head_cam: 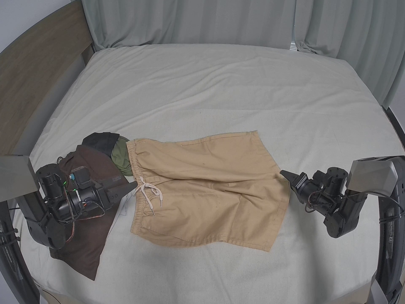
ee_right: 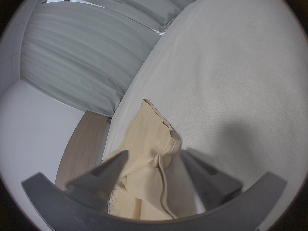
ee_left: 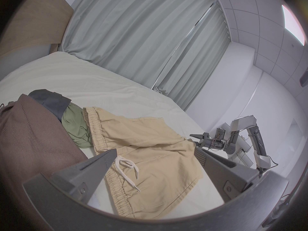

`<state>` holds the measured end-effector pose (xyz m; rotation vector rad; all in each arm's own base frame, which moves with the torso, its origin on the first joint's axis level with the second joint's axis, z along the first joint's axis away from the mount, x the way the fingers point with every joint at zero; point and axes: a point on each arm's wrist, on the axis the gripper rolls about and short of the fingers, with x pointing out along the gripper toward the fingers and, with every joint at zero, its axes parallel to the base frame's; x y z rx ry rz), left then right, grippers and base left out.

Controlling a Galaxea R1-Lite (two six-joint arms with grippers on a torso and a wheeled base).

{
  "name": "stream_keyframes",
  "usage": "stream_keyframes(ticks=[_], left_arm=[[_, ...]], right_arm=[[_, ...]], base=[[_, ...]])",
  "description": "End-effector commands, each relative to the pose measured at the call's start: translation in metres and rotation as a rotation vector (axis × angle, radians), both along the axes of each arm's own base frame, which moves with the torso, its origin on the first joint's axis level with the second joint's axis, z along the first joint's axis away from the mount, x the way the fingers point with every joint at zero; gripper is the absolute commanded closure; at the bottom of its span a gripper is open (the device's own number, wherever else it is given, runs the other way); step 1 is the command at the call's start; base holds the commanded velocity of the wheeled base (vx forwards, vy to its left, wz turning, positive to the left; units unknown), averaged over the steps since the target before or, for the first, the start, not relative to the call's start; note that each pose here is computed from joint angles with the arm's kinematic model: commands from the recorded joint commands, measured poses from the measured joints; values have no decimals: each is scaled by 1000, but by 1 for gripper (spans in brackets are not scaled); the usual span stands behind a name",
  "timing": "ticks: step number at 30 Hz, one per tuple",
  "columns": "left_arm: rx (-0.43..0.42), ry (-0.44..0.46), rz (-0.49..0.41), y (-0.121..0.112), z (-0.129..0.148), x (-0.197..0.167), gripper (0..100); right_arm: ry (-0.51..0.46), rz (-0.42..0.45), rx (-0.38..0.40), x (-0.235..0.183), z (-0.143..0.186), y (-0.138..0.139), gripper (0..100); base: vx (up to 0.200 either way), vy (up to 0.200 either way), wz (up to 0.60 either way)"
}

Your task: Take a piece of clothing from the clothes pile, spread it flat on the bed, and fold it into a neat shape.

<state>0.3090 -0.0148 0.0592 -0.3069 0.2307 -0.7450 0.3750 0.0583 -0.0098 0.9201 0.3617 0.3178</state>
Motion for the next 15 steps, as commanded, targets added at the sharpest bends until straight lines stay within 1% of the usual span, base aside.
stream_keyframes(ticks=[1, 4, 8, 9, 10, 11, 12, 13, 14, 15], left_arm=[[0, 0, 0, 0, 0, 0, 0], [0, 0, 0, 0, 0, 0, 0], [0, 1, 0, 0, 0, 0, 0], [0, 1, 0, 0, 0, 0, 0], [0, 1, 0, 0, 0, 0, 0], [0, 0, 0, 0, 0, 0, 0], [0, 0, 0, 0, 0, 1, 0], [0, -2, 0, 0, 0, 1, 0], [0, -2, 0, 0, 0, 1, 0], [0, -2, 0, 0, 0, 1, 0]], right_arm=[[-28, 4, -30, -9, 16, -2, 0], [-18, 38, -66, -25, 22, -3, 0], [49, 156, -112, -52, 14, -1, 0], [54, 166, -117, -54, 13, 0, 0], [79, 220, -145, -65, 7, 1, 0], [84, 230, -150, -67, 6, 1, 0], [101, 284, -179, -78, 1, 2, 0], [101, 290, -182, -78, 1, 3, 0], [114, 336, -210, -87, -3, 5, 0], [115, 342, -215, -88, -4, 5, 0]], base=[[0, 0, 0], [0, 0, 0], [0, 0, 0], [0, 0, 0], [0, 0, 0], [0, 0, 0], [0, 0, 0], [0, 0, 0], [0, 0, 0], [0, 0, 0]])
